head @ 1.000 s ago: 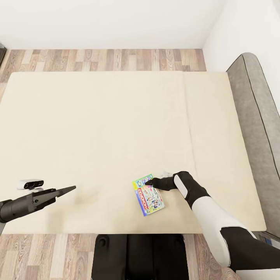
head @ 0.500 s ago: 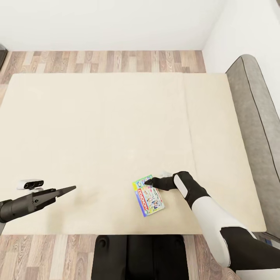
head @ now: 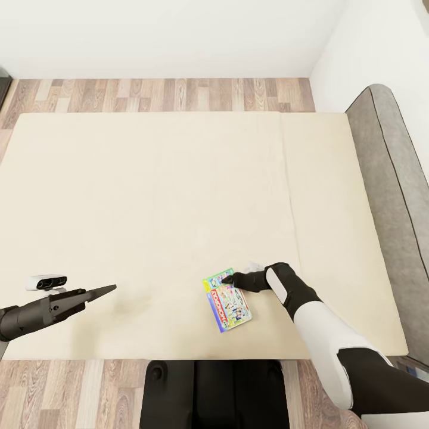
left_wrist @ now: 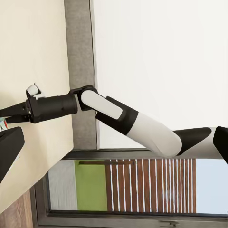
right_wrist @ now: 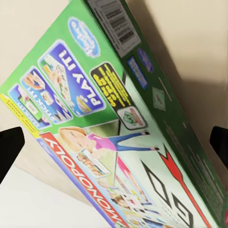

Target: Put all the toys in the child's room - the three board games (two on the bed and one on the table), the two jigsaw puzzles on the table, and the tennis ball on the table - inside the toy box on the table in the child's room.

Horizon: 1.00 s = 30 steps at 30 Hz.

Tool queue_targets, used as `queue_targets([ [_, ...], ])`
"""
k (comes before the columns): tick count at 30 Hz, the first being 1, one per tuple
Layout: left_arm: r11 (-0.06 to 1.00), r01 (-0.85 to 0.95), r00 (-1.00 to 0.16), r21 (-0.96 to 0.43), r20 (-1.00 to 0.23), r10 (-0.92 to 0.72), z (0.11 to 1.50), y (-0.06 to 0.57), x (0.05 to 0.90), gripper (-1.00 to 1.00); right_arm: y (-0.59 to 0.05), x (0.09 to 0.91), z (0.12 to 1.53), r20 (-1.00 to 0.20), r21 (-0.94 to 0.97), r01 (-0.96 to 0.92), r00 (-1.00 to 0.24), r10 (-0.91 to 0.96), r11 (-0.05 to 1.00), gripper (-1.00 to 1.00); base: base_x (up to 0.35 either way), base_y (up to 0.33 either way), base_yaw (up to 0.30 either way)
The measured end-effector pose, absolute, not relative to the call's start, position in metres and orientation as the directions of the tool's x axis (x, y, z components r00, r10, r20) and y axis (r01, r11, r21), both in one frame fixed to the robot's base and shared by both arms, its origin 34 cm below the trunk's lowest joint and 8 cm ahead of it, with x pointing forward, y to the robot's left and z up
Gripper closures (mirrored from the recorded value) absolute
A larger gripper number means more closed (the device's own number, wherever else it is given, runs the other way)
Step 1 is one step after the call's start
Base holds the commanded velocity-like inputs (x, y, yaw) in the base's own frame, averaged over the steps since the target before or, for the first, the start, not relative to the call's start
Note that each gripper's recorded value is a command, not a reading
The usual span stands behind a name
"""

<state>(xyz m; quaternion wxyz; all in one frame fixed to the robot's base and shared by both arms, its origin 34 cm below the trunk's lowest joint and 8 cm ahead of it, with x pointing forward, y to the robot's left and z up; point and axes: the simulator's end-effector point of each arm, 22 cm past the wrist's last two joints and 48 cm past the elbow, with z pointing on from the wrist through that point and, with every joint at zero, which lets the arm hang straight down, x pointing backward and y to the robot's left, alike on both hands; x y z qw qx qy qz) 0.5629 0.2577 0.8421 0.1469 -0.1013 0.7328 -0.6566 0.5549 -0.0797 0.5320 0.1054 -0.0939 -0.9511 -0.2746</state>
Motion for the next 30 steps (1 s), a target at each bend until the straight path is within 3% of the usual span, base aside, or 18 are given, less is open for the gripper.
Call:
queue_targets([
  [30, 0.117, 0.045, -0.936, -0.992, -0.082, -0.342, 0.842, 0.258, 0.563, -1.0, -0.075, 0.524, 0.529, 0.308, 0.498, 0.266, -0.944, 0.118, 0.825, -1.0, 0.0, 0.0, 0.0],
])
